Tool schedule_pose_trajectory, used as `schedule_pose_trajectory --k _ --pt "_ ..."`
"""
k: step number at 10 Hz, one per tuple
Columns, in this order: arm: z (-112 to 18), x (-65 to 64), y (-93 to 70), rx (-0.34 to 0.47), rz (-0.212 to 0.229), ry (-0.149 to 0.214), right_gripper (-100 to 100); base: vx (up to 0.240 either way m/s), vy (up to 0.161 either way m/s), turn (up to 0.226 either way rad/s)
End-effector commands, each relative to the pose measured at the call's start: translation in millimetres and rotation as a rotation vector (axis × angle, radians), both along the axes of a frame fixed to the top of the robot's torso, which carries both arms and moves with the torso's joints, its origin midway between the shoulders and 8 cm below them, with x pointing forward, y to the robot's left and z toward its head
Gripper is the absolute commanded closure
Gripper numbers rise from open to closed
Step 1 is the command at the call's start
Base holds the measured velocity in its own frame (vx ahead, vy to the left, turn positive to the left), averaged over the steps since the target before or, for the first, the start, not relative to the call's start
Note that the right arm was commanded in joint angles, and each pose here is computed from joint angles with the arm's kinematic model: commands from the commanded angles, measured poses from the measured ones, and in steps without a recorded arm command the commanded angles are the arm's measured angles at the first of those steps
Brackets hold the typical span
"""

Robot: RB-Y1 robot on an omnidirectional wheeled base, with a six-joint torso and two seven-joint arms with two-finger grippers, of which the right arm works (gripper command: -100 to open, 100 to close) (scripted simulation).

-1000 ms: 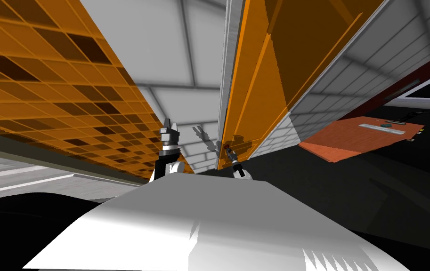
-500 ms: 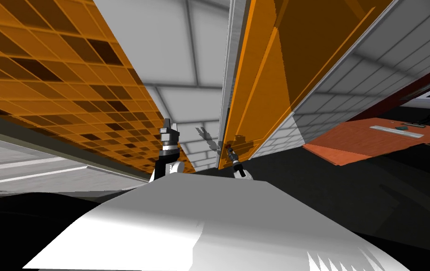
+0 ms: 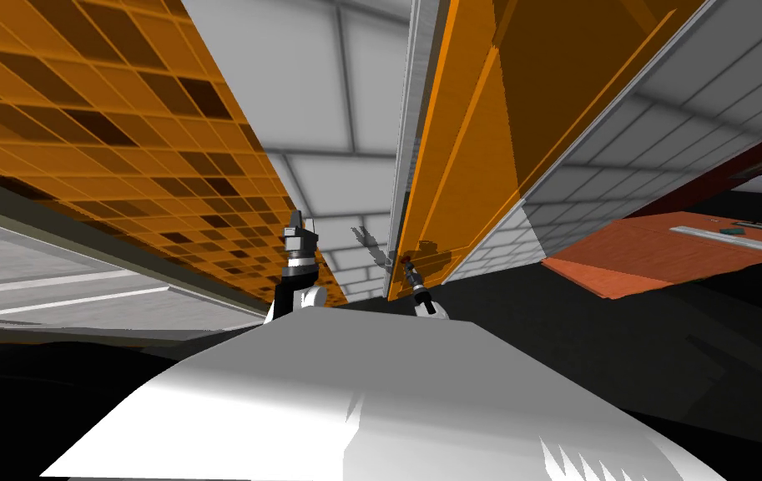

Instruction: Pull the door open

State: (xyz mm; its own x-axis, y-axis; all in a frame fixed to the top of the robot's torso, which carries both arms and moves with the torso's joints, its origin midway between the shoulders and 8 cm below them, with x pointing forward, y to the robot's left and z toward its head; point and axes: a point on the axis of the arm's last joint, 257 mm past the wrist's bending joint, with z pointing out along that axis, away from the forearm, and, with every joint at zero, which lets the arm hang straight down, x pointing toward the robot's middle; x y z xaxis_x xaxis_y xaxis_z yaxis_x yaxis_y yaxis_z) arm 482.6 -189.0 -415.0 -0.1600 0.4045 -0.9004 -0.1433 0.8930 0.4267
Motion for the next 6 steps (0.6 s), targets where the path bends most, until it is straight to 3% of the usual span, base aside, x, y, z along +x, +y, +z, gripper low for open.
schedule_pose_trajectory --k 1,6 --pt "-5.3 -1.9 -15.8 0.036 -0.027 0.023 100 -0.036 -0.008 0.068" --pt "-5.0 -1.1 -25.2 0.153 -0.056 0.041 100 -0.035 -0.009 0.071"
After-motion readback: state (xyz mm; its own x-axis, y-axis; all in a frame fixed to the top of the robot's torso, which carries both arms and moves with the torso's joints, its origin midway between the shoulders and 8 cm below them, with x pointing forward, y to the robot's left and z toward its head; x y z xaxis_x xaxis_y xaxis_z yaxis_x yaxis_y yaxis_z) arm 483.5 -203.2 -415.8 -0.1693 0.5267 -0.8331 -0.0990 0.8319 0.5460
